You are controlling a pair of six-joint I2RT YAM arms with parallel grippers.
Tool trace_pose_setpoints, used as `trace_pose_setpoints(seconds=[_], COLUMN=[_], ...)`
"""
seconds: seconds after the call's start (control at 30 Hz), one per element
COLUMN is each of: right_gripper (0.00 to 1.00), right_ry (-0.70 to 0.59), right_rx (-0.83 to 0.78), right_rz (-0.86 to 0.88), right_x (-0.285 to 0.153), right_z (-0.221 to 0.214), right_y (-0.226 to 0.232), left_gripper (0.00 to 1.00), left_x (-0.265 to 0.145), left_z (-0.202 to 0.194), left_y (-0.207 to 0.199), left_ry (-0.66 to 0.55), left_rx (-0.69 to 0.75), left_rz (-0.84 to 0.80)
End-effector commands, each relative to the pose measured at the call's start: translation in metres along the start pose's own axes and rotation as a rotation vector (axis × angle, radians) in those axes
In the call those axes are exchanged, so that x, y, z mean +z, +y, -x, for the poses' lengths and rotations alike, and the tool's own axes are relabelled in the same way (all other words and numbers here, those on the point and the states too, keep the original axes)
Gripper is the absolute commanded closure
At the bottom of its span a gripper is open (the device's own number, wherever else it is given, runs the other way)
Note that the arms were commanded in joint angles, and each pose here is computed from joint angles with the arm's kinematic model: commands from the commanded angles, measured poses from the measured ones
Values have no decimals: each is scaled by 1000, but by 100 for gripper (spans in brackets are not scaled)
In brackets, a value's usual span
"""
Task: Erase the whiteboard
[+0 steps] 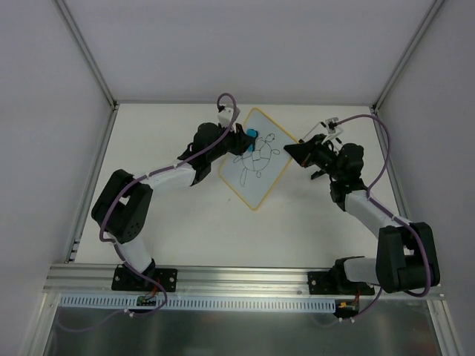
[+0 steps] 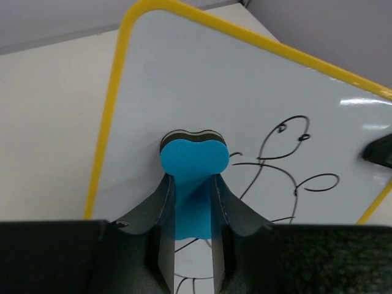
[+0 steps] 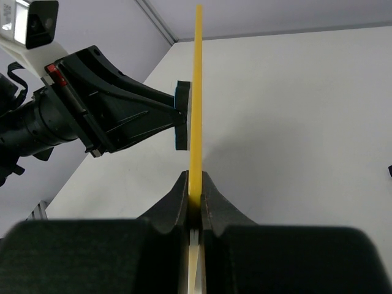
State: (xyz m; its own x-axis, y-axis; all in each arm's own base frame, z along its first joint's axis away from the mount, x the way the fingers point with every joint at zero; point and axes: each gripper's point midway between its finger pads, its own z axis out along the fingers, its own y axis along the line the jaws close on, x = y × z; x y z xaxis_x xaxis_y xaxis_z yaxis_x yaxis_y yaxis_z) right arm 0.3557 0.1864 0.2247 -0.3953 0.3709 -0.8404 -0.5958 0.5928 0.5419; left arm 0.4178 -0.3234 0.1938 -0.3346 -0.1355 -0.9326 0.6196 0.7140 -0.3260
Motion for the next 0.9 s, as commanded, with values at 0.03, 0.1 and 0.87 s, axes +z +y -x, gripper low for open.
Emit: trace_pose_setpoints(seconds=[0.03, 0.1, 0.87], right_gripper=[100, 100, 100], right_ry=[28, 31, 32], right_rx=[-136, -137, -153], right_rz=[144, 148, 143], right_x=[8, 8, 4], right_z=[0, -1, -2], right_y=[31, 32, 35], left_gripper=[98, 97, 100], left_x=[15, 18, 28], left_z=[32, 26, 5], left_y=[-53, -69, 18], left_ry=[-120, -101, -35], left_rx=[80, 94, 9], left_rz=[-125, -152, 255])
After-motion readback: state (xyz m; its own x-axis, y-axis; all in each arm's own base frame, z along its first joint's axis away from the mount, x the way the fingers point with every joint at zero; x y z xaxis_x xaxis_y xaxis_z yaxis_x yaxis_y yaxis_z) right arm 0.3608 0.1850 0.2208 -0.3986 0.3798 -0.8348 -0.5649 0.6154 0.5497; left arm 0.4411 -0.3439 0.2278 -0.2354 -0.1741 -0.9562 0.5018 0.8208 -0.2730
